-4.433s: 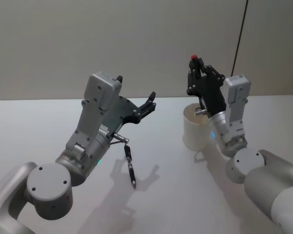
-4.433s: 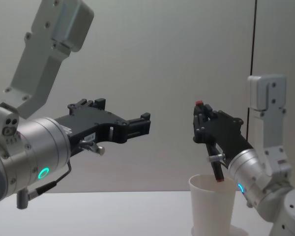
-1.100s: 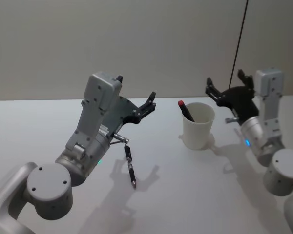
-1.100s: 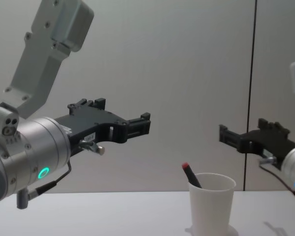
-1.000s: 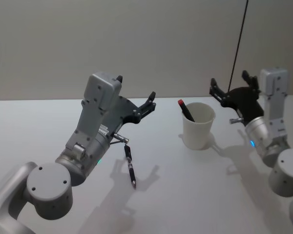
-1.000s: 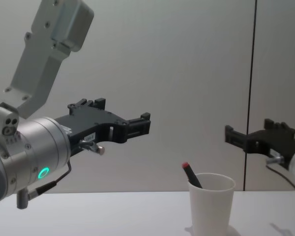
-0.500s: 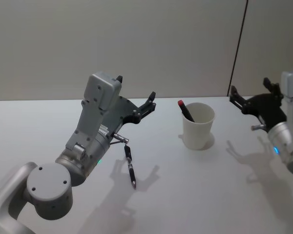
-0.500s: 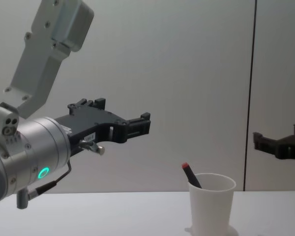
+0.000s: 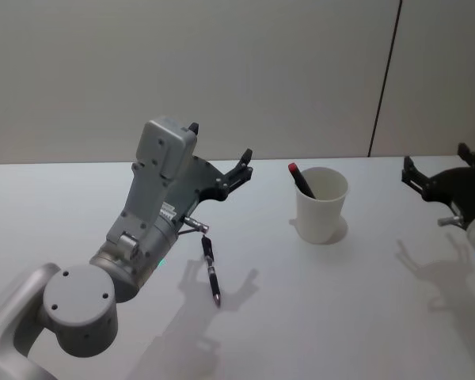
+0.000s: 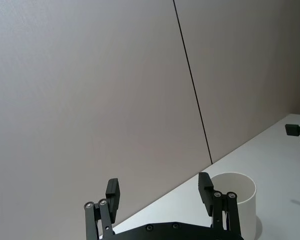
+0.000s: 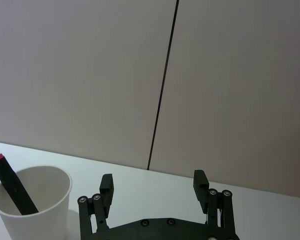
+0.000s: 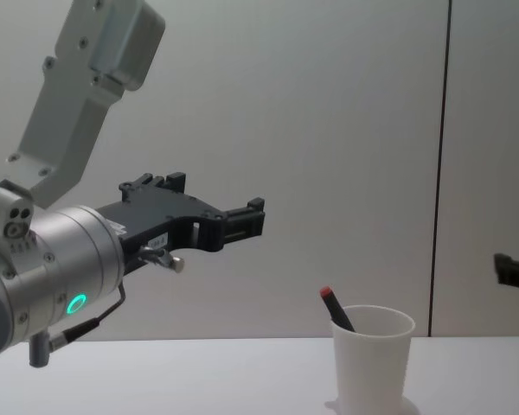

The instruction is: Place the pen into the pen holder.

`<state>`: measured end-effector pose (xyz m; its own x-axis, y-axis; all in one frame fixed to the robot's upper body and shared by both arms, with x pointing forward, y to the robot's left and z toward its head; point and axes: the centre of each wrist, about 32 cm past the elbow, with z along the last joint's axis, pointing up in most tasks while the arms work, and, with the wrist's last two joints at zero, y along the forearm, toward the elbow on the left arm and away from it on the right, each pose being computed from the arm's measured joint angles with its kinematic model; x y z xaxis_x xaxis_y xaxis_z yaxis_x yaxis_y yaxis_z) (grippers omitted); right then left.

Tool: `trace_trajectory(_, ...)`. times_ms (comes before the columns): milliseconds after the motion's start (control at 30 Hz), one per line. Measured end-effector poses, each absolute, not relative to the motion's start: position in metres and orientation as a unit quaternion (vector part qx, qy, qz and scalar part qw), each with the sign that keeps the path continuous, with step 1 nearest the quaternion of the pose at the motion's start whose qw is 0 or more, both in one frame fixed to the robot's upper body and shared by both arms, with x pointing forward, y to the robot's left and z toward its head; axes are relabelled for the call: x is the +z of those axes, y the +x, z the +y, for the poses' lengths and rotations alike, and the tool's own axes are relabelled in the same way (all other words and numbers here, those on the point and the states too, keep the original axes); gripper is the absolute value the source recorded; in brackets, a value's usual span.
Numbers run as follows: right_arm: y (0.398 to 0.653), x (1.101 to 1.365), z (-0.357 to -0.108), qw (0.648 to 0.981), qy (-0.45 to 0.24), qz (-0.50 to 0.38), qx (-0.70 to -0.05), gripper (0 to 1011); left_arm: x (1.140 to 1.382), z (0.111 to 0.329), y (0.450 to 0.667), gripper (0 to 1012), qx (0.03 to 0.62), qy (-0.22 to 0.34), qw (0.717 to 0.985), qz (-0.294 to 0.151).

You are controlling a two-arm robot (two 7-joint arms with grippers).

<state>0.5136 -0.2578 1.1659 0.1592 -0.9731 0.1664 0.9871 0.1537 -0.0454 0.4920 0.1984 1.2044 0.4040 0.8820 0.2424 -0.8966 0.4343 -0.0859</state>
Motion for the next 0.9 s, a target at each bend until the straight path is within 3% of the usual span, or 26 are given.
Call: trace_trajectory(900,0.479,1.173,-0.291,0.753,-0.128,-0.019,-0.645,1002,1.204,0.198,0.492,1000,0.531,0.029,0.837,-0.126)
